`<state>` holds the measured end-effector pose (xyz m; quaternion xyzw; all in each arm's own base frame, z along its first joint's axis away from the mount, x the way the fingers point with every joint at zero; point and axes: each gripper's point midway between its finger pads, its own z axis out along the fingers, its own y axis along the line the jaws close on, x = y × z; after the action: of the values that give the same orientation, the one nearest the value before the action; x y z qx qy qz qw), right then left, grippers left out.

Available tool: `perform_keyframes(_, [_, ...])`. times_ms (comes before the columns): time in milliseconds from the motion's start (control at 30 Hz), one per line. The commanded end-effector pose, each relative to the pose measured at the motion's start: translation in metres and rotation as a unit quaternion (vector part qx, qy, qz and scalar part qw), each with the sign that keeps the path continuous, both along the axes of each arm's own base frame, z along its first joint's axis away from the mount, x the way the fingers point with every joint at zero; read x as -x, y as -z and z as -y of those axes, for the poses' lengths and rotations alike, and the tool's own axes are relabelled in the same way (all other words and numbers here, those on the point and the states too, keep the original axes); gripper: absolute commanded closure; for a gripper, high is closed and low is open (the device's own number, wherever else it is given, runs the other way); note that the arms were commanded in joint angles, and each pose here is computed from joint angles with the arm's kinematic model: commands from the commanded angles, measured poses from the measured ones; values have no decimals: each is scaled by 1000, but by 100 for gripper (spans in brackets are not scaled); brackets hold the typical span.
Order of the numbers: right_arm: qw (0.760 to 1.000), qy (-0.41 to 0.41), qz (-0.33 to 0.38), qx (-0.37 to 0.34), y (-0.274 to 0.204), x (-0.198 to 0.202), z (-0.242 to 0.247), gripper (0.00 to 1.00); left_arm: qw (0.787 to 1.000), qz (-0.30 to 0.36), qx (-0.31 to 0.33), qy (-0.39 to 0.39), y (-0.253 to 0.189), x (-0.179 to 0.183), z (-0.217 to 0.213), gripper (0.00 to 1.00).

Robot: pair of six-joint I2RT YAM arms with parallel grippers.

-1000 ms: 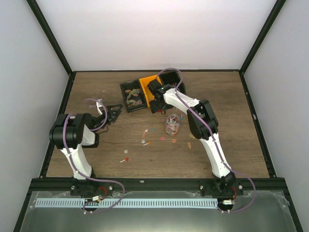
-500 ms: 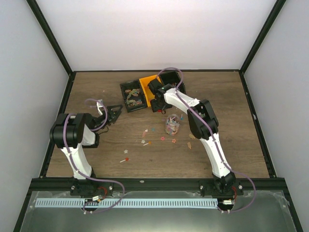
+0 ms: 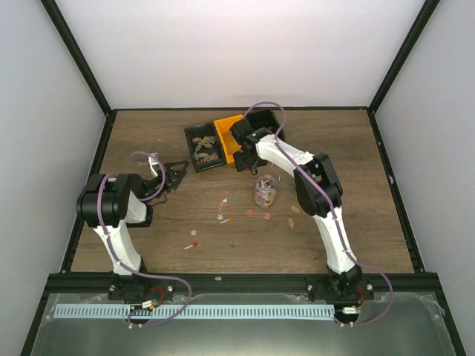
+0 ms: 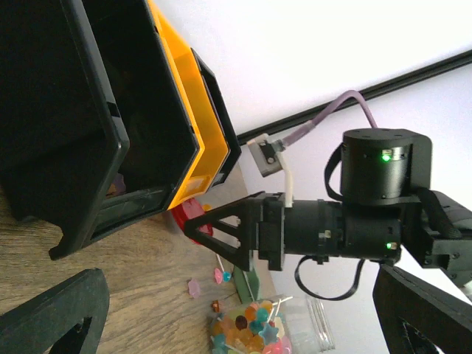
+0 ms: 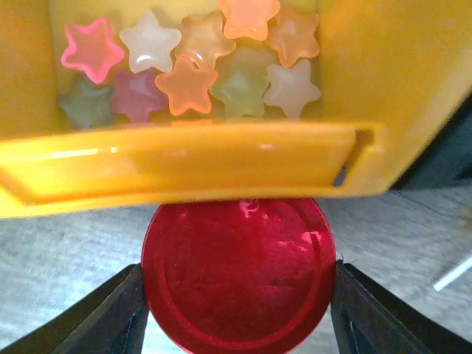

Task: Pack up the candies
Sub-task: Pick up the box lid from the center of the board.

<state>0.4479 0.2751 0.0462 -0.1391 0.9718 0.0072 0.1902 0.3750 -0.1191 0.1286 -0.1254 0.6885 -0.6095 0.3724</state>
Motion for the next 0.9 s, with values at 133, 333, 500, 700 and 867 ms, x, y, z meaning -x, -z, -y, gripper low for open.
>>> perform_keyframes(133, [999, 9, 42, -32, -55, 3, 5, 39, 992, 127, -9, -1, -43, 6, -1, 0])
perform_keyframes(333, [998, 6, 36, -41, -57, 11, 6, 40, 992, 130, -8, -1, -47, 6, -1, 0])
perform_keyframes(500, [998, 9, 40, -39, -64, 16, 12, 40, 991, 132, -7, 0, -48, 6, 0, 0])
perform_keyframes(700, [996, 15, 73, -41, -103, 21, 23, 40, 992, 129, -7, 0, -46, 6, 0, 0])
perform_keyframes(867, [995, 20, 84, -40, -119, 26, 30, 40, 992, 130, -8, 1, -46, 6, 1, 0])
